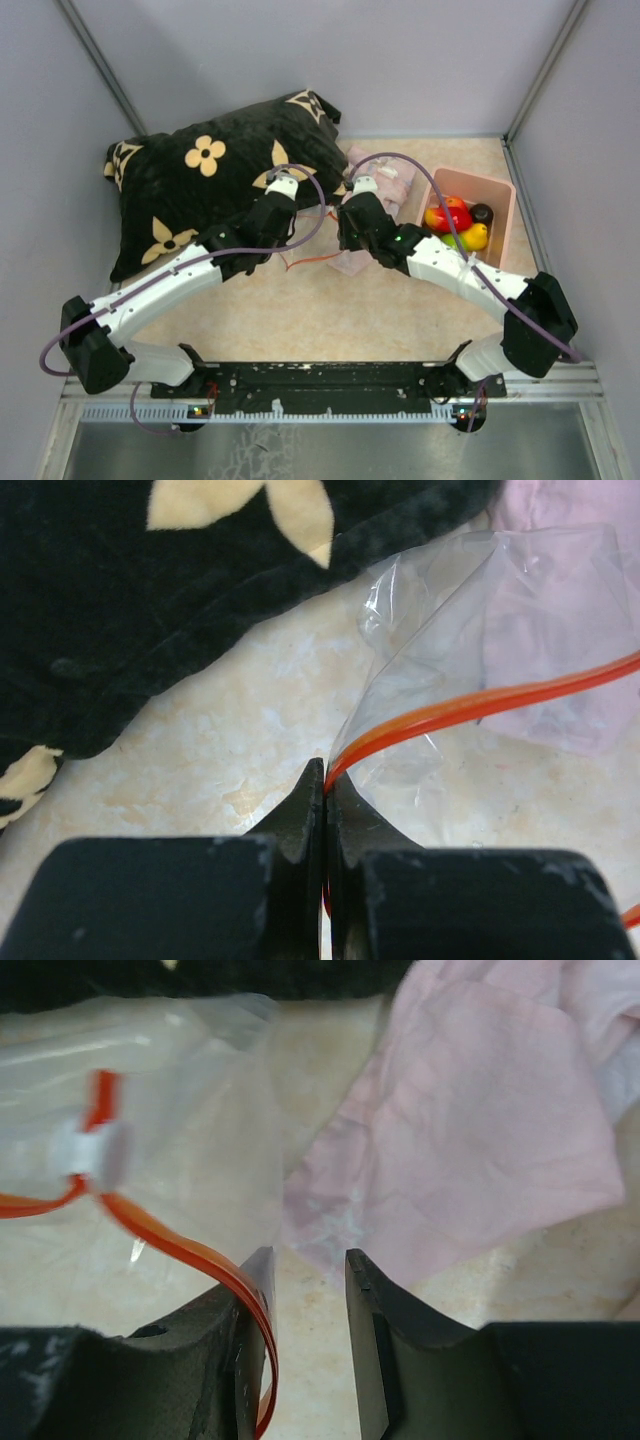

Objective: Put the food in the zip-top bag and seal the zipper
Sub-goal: Open the zipper of the food storage bag, then pick up the fake fruit from the bin.

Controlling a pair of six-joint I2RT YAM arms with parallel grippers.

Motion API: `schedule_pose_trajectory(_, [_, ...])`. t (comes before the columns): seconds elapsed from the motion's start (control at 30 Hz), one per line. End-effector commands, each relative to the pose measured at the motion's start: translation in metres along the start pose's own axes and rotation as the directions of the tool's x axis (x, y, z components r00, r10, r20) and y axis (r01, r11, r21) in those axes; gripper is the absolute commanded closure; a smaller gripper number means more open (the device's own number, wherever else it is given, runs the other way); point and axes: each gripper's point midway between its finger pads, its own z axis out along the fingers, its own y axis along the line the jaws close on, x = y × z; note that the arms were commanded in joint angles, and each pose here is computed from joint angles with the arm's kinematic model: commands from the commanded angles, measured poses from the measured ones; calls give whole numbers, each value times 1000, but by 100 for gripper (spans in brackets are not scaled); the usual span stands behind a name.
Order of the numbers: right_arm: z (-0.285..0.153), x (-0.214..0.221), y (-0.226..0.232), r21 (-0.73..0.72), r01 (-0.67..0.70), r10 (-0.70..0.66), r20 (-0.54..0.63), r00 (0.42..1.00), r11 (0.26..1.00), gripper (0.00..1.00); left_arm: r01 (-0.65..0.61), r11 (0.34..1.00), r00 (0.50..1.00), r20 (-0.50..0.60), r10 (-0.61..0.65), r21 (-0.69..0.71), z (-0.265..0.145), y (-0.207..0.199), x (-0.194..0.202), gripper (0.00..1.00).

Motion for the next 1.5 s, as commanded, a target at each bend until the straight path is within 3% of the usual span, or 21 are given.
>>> schedule_pose_trajectory(0.0, [0, -13, -22, 66, -7, 3, 55, 998, 998, 64, 70, 995, 997, 36, -67, -76, -9, 18, -14, 100])
schedule_pose_trajectory(0.37, [-14, -59, 49, -276, 51, -14, 134, 991, 960, 62, 117, 983, 993, -6, -119, -141, -8, 22, -14, 100])
schedule_pose_trajectory(0.53, [-30, -70, 71, -391, 76, -22, 140, 990, 917, 47, 118, 982, 993, -13, -121, -151, -8, 23, -13, 100])
schedule_pose_trajectory(0.7, [-46, -77, 75, -419, 77, -12, 156, 988, 905, 37, 113, 981, 993, -15, -117, -158, -8, 24, -12, 100])
schedule_pose_trajectory(1.03, [-80, -80, 57, -436, 88, -24, 150, 988, 896, 32, 100, 982, 994, -31, -106, -158, -6, 22, -10, 100])
schedule_pose_trajectory(1.17, [-95, -87, 28, -361, 86, -26, 166, 986, 929, 29, 97, 982, 994, -26, -102, -163, -7, 23, -12, 100])
schedule_pose_trajectory(1.33, [-100, -92, -40, -132, 31, -9, 166, 986, 991, 28, 99, 981, 995, -15, -103, -165, -10, 26, -15, 100])
schedule_pose_trajectory(1.47, [-104, -91, -99, 97, -24, 8, 158, 987, 995, 28, 93, 982, 995, -12, -97, -165, -11, 28, -16, 100])
